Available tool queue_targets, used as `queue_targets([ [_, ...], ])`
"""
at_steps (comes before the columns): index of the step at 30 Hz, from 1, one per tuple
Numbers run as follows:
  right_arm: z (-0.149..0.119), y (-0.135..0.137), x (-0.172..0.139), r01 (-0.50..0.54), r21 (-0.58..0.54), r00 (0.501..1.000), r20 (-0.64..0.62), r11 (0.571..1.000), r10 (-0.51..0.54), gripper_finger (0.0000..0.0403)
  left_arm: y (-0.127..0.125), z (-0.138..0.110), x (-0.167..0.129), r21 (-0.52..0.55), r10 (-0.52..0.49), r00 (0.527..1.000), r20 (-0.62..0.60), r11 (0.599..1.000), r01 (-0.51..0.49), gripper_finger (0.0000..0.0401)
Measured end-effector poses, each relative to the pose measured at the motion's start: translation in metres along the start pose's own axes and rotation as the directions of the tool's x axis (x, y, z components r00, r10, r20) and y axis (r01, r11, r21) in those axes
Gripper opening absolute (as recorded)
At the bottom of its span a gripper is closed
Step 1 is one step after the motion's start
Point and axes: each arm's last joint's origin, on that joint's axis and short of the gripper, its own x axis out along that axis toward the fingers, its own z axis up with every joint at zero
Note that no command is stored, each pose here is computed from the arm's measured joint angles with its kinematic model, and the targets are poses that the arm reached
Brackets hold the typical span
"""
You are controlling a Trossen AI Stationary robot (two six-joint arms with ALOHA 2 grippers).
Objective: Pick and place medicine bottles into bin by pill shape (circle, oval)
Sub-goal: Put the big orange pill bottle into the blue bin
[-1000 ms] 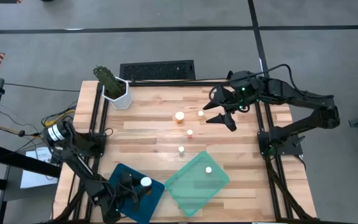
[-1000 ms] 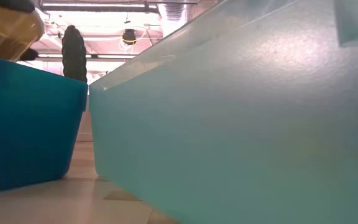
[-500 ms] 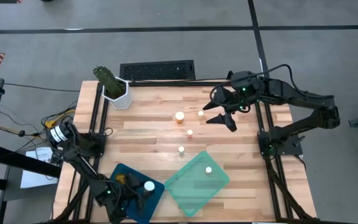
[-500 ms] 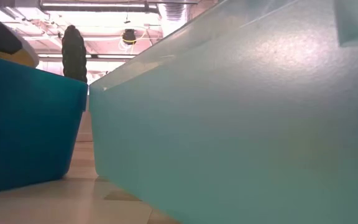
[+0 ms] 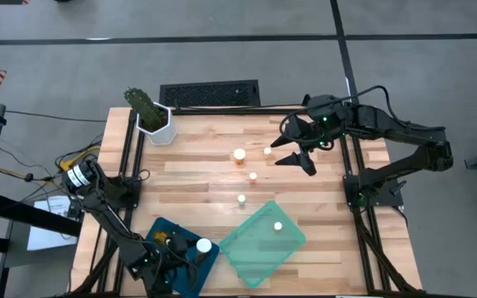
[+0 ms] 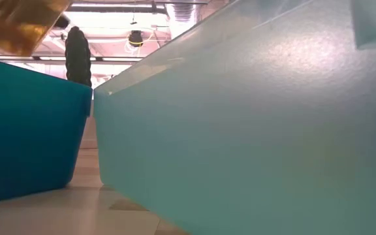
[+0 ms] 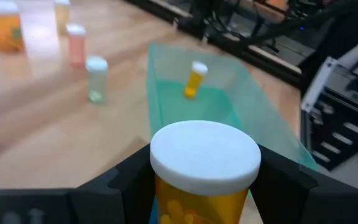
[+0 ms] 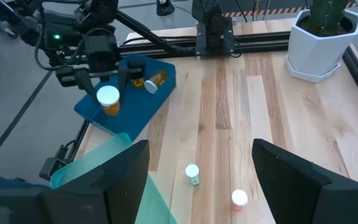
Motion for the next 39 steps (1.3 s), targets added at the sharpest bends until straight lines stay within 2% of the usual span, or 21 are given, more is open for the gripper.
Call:
queue_targets([
  [5,0.0,0.002,0.001,-0.014,-0.005,1.0,-0.001,1.0,0.014,0.0297,-0.016,0.027,0.005,0.066,0.048,0.998,0.05,0.997,-0.051,0.0215],
  [7,0.001,0.007,0.002,-0.044,-0.017,0.999,0.003,0.999,0.044,0.0297,-0.023,0.041,0.008,0.088,0.084,0.988,0.132,0.992,-0.096,0.0215],
  [11,0.005,0.021,0.02,-0.116,-0.061,0.993,0.024,0.991,0.118,0.0297,-0.03,0.077,0.013,0.135,0.177,0.939,0.295,0.965,-0.224,0.0215],
  [17,0.011,0.039,0.057,-0.197,-0.138,0.977,0.053,0.97,0.206,0.0297,-0.026,0.13,0.024,0.099,0.255,0.906,0.338,0.948,-0.304,0.0215],
  [22,0.01,0.045,0.078,-0.246,-0.153,0.966,0.043,0.957,0.256,0.0297,-0.022,0.169,0.013,0.111,0.269,0.896,0.354,0.939,-0.326,0.0215],
  [28,0.019,0.045,0.088,-0.262,-0.181,0.947,0.141,0.948,0.289,0.0297,-0.025,0.207,-0.003,0.121,0.228,0.908,0.352,0.951,-0.285,0.0215],
  [31,0.026,0.045,0.092,-0.262,-0.206,0.929,0.209,0.943,0.304,0.0297,-0.028,0.222,0.0,0.159,0.17,0.924,0.342,0.959,-0.235,0.0215],
  [34,0.029,0.047,0.093,-0.269,-0.202,0.918,0.241,0.942,0.314,0.0297,-0.032,0.241,0.007,0.228,0.067,0.934,0.351,0.961,-0.155,0.0215],
  [36,0.032,0.047,0.092,-0.266,-0.213,0.909,0.27,0.94,0.318,0.0297,-0.032,0.253,0.012,0.268,0.008,0.928,0.374,0.956,-0.116,0.0215],
  [39,0.034,0.048,0.09,-0.262,-0.222,0.902,0.29,0.939,0.32,0.0297,-0.03,0.265,0.018,0.296,-0.018,0.912,0.41,0.948,-0.115,0.0215],
])
